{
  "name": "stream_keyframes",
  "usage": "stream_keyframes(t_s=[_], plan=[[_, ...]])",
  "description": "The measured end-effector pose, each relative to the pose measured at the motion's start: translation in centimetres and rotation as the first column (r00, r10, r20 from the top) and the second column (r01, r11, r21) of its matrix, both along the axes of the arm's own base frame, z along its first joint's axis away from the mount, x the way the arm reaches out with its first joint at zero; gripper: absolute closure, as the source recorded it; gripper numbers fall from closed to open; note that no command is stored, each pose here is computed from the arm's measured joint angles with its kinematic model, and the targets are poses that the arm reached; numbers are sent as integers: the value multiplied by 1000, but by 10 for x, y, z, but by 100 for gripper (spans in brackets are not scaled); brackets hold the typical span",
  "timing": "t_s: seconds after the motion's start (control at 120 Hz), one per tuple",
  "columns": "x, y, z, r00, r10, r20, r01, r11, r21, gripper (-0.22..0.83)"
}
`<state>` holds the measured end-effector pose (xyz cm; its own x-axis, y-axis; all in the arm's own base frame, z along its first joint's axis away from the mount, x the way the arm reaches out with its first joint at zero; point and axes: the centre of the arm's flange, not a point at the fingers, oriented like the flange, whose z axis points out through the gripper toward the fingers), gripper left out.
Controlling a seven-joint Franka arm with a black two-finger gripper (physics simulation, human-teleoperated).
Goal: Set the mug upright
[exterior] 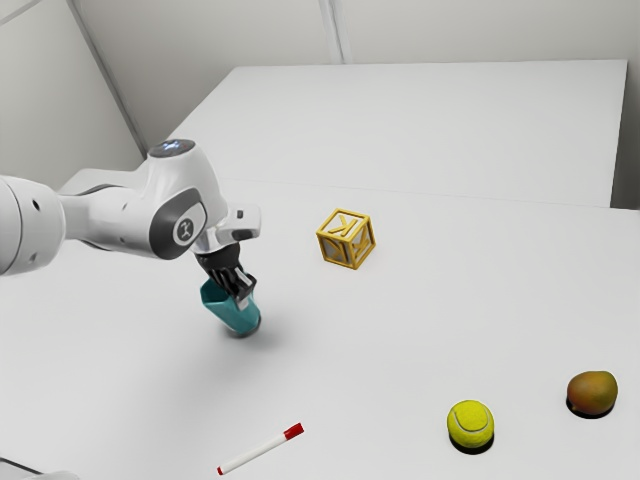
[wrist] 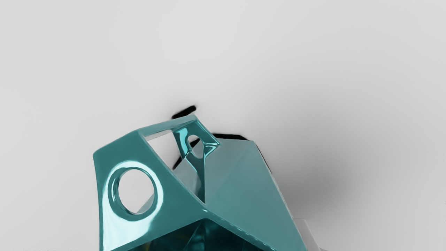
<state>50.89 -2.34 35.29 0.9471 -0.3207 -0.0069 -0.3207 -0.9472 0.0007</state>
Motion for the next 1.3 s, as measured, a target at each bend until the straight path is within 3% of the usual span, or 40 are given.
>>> stream_keyframes(t_s=[0.2,0.433,0.667,0.825,1.125,1.3], plan=[[0,0,-1,1000,24,-2,-24,1000,-5,68],[1,-6,8,999,31,17,-31,999,6,43],[5,-29,45,996,-2,89,-3,999,48,25],[26,-30,98,992,10,129,-15,999,44,13],[49,-25,197,986,71,152,-71,997,-8,3],[63,-6,234,985,134,109,-130,991,-44,1]])
